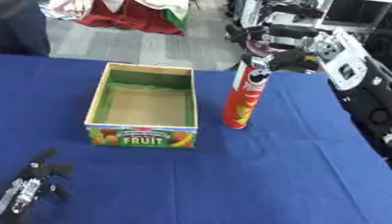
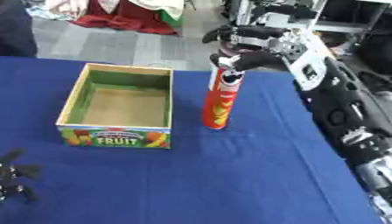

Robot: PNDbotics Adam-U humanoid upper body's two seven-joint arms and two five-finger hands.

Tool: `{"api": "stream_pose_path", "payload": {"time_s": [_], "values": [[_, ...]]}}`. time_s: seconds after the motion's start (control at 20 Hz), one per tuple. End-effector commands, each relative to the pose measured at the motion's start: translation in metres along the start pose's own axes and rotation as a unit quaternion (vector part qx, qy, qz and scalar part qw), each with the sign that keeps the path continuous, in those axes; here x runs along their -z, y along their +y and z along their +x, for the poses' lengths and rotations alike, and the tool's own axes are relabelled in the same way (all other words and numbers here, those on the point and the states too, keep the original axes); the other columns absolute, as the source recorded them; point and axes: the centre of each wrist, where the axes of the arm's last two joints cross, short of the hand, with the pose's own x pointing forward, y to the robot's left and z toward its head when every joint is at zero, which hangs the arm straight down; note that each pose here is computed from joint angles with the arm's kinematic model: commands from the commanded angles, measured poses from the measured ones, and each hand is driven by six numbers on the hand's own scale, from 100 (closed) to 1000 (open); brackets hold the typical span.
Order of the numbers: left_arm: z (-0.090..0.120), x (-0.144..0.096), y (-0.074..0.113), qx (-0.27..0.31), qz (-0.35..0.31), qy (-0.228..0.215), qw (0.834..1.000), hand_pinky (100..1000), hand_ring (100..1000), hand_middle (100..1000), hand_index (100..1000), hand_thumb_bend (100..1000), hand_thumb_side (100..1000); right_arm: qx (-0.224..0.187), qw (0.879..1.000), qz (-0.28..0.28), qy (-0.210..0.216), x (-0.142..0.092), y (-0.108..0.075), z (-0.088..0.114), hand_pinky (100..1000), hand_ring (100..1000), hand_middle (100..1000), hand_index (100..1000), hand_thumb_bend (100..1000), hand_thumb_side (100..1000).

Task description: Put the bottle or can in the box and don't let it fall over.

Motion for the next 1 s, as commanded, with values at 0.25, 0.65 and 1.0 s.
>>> {"api": "stream_pose_path", "payload": {"time_s": [0.25, 0.65, 1.0], "values": [[0.004, 0.000, 0.005, 0.011, 0.002, -0.004, 1.000, 456, 837, 564, 972, 100, 864, -0.093, 0.985, 0.086, -0.115, -0.011, -0.018, -0.002, 1000, 980, 978, 1000, 100, 773], [0.003, -0.001, 0.005, 0.011, 0.003, -0.001, 1.000, 455, 837, 563, 972, 100, 864, -0.084, 0.986, 0.062, -0.128, -0.017, -0.030, 0.003, 1000, 982, 983, 1000, 100, 758], [0.003, -0.001, 0.005, 0.011, 0.004, -0.002, 1.000, 454, 838, 563, 972, 100, 866, -0.086, 0.987, 0.101, -0.091, -0.021, -0.020, -0.005, 1000, 999, 993, 1000, 100, 814]]}}
